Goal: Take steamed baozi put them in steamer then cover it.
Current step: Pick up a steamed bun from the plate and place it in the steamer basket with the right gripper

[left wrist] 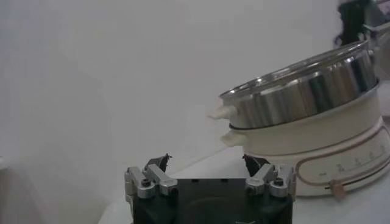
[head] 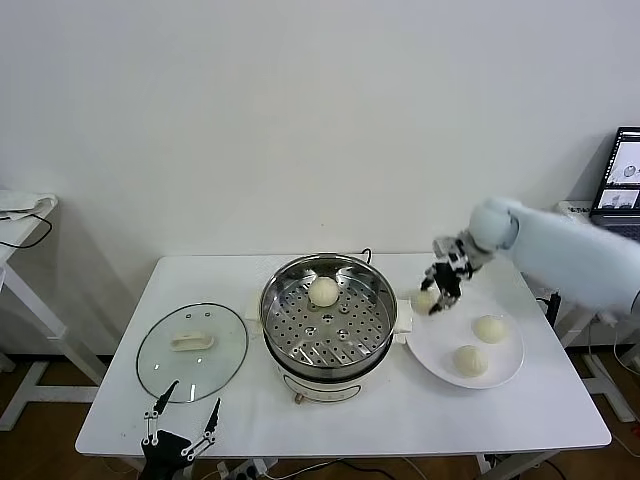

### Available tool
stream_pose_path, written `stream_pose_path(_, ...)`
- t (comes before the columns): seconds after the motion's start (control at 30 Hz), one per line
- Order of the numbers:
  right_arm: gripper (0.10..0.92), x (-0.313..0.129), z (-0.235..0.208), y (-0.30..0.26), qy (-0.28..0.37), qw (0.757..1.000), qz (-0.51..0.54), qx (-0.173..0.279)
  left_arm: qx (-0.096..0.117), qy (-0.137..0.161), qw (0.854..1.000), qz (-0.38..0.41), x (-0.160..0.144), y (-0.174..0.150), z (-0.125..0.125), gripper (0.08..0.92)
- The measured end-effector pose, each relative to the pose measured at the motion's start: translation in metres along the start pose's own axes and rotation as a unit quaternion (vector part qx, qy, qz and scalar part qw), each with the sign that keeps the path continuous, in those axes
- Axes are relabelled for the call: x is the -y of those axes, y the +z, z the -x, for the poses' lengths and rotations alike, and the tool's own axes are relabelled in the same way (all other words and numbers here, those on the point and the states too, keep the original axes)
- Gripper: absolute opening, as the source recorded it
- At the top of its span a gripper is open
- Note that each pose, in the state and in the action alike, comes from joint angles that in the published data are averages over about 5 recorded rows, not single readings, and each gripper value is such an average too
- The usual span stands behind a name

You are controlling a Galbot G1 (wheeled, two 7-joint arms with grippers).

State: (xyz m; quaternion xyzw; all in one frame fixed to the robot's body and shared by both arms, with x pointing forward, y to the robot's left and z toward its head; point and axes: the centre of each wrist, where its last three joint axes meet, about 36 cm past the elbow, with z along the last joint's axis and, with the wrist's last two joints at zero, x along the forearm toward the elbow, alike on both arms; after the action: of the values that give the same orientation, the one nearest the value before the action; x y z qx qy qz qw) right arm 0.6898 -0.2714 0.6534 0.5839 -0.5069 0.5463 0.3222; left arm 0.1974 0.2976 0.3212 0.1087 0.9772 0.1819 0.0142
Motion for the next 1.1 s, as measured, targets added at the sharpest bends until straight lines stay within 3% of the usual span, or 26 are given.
stream_pose_path(0.17,0.6,0.015,-0.041,-0.067,-0.007,0.998,-0.055,0.007,0.004,0.0,1.0,-0.001,0.0,-0.002,0.003,0.823)
stream_pose_path(0.33,0.602,0.018,-0.045,-0.128,-0.025,0.995,-0.091,0.011,0.008,-0.001,1.0,-0.002,0.0,-0.004,0.005,0.823)
stream_pose_path(0.67,0.602,0.016,0.006,-0.207,-0.038,0.994,-0.105,0.01,0.013,-0.004,1.0,-0.005,0.0,-0.006,0.008,0.823)
stream_pose_path(1.1,0.596,0.012,0.079,-0.264,-0.03,0.995,-0.097,-0.005,0.013,-0.008,1.0,-0.005,-0.002,-0.005,0.007,0.823)
